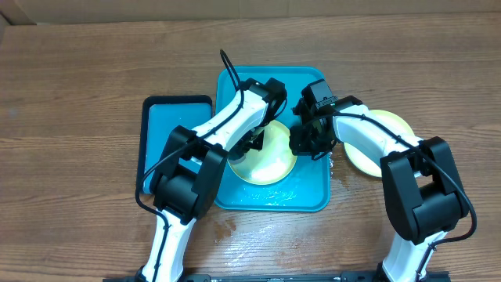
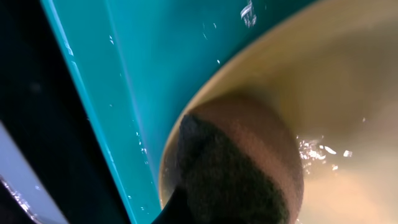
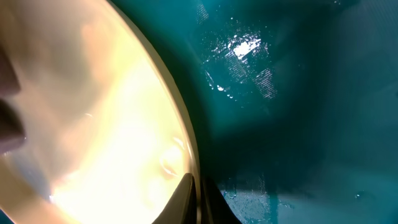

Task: Clean dirty plates on tray and stack at the side
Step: 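Scrub the last yellow plate with the sponge in the left gripper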

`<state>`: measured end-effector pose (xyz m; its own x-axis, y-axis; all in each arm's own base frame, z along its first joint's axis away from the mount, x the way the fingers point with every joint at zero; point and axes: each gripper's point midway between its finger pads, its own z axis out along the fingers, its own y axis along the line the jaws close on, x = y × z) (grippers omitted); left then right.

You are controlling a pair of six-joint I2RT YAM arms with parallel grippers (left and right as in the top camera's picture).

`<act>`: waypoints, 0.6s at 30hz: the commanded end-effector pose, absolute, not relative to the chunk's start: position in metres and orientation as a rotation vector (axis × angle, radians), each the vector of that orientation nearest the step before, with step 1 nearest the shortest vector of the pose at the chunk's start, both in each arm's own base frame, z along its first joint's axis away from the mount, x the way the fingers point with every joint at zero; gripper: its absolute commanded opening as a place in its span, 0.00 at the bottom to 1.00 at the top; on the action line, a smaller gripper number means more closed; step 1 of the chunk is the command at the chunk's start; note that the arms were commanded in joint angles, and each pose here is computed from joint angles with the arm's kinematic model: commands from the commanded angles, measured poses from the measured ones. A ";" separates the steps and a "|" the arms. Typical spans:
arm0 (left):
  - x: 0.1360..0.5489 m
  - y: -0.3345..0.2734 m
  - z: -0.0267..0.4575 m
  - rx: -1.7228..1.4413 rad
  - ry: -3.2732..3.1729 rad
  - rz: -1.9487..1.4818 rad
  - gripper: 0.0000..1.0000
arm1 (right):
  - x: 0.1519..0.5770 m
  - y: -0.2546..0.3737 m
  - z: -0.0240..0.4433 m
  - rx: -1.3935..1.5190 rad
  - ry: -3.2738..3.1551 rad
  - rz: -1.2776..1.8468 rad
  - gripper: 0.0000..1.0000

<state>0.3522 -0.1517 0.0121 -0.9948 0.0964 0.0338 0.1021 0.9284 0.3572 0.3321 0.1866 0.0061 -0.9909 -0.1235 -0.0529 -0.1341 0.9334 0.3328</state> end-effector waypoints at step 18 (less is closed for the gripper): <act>0.337 -0.277 0.004 -0.102 -2.903 0.503 0.04 | 0.327 0.168 -0.013 -0.191 3.112 0.397 0.04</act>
